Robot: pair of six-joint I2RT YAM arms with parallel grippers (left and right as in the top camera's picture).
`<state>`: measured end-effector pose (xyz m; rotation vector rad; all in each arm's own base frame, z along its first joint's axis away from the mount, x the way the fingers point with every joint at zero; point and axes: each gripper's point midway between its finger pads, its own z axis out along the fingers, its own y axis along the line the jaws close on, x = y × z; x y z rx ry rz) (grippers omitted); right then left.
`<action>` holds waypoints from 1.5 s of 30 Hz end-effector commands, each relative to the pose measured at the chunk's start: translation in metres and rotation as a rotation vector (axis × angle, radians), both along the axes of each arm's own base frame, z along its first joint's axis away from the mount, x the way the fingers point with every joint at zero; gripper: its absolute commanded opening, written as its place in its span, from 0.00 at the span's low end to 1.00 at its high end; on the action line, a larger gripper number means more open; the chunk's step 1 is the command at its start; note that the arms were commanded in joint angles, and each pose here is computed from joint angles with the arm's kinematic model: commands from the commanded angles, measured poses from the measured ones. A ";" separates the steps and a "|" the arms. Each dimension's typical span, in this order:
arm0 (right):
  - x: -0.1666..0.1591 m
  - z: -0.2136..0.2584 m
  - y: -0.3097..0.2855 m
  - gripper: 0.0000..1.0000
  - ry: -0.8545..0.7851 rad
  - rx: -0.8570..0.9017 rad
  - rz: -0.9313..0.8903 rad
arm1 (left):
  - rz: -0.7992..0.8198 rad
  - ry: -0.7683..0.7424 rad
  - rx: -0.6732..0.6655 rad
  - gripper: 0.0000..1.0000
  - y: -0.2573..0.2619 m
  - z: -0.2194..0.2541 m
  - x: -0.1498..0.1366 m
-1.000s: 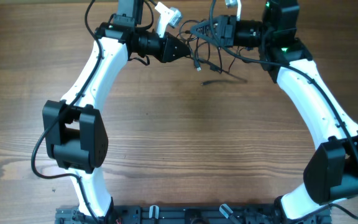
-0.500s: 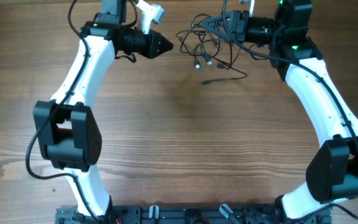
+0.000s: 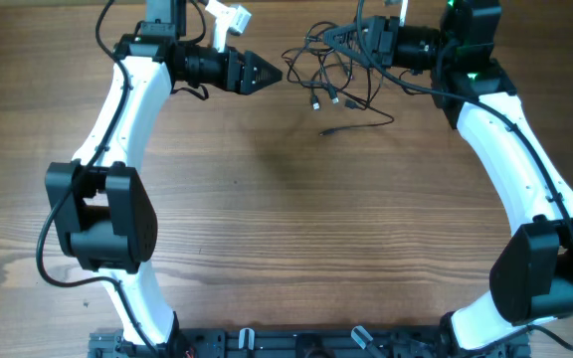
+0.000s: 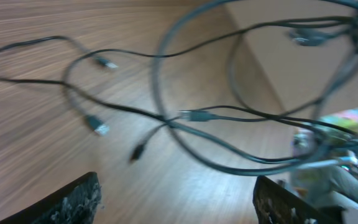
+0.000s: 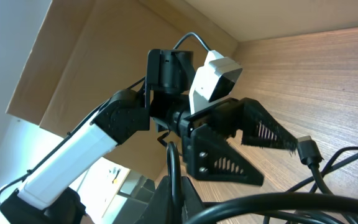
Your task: Untangle cables
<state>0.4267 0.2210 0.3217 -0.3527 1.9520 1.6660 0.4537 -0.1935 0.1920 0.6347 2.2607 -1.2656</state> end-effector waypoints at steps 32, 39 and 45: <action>-0.013 0.042 -0.006 0.05 -0.078 0.055 0.048 | -0.092 -0.132 0.176 0.59 -0.023 -0.019 -0.011; -0.011 0.042 -0.013 0.05 -0.076 0.056 0.038 | -0.102 -0.239 0.124 0.60 0.002 0.021 -0.016; -0.011 0.043 -0.013 0.04 -0.062 0.061 0.039 | -0.239 -0.313 0.112 0.62 -0.002 0.023 -0.041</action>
